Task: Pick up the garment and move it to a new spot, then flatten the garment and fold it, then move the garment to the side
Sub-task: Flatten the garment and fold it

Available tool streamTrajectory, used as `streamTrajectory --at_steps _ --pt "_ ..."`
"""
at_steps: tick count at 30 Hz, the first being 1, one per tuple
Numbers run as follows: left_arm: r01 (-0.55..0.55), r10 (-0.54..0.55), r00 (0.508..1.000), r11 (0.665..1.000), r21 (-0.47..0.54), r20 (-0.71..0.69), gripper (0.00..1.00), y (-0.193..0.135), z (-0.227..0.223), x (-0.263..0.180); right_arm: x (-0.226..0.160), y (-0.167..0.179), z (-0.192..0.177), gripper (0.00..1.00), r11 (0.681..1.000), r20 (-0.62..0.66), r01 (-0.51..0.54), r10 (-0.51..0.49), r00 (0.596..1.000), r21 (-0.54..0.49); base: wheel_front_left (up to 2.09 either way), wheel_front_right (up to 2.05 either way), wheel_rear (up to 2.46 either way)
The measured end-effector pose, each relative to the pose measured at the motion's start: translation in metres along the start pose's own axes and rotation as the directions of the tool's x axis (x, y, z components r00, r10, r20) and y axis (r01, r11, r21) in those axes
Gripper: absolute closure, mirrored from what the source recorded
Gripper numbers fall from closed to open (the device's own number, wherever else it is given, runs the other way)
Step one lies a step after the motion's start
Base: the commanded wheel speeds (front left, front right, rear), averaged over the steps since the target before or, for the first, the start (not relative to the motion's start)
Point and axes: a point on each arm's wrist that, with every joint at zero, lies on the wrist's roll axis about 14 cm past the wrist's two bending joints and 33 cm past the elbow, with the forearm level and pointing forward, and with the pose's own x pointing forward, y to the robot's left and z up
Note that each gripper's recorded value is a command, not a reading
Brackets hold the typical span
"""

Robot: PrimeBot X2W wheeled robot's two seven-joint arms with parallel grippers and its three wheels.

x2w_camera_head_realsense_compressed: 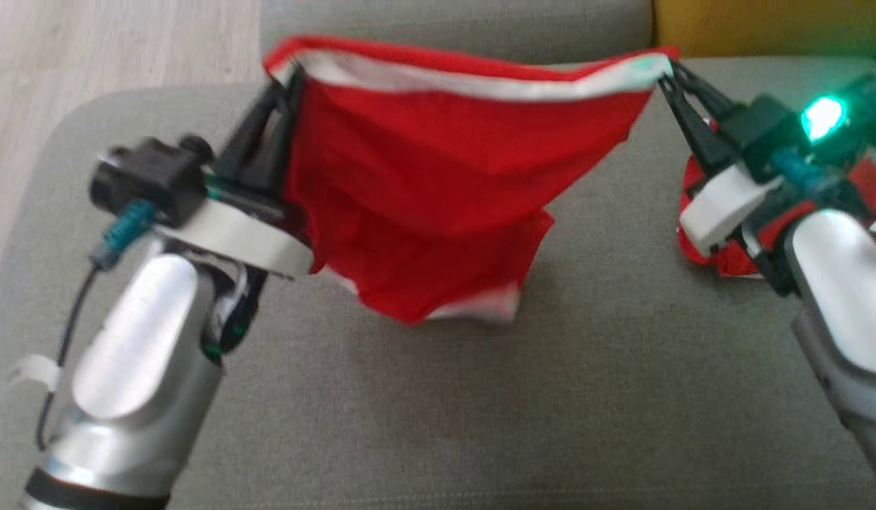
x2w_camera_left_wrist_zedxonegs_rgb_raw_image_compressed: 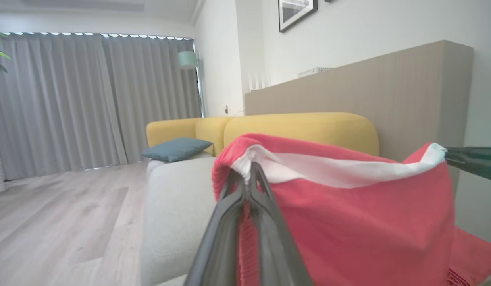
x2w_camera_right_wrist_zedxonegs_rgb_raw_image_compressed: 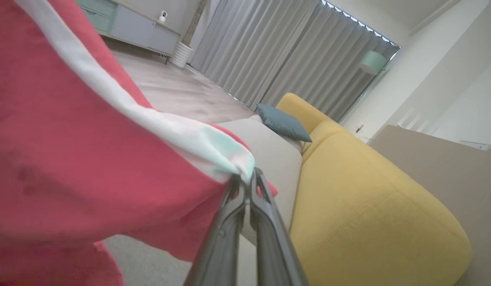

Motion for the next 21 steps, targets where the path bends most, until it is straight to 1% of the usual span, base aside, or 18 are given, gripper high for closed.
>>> streamTrajectory --at_steps 3,6,12,16,21 --pt "-0.030 0.028 0.997 0.999 0.033 0.069 1.00 0.009 0.027 0.004 0.000 -0.009 0.023 1.00 1.000 0.051 0.006 -0.005 0.999 -0.015 0.00 0.00 0.00" --pt "-0.055 0.049 0.992 0.997 0.051 0.116 1.00 0.015 0.047 0.002 -0.004 -0.014 0.037 1.00 1.000 0.077 0.016 -0.015 0.997 -0.020 0.00 0.00 0.00" --pt "-0.046 0.032 0.984 0.996 0.074 0.173 1.00 0.009 0.072 -0.007 -0.016 -0.012 0.055 1.00 1.000 0.091 0.007 -0.006 0.996 -0.004 0.00 0.00 0.00" --pt "-0.026 0.013 0.991 0.995 0.096 0.137 1.00 0.004 0.071 -0.022 -0.030 -0.014 0.059 1.00 1.000 0.065 -0.003 0.003 0.998 -0.007 0.00 0.00 0.00" --pt "-0.007 0.000 0.995 0.997 0.075 0.097 1.00 -0.005 0.070 -0.038 -0.050 -0.007 0.052 1.00 0.999 -0.006 -0.032 0.032 0.999 0.008 0.00 0.00 0.00"
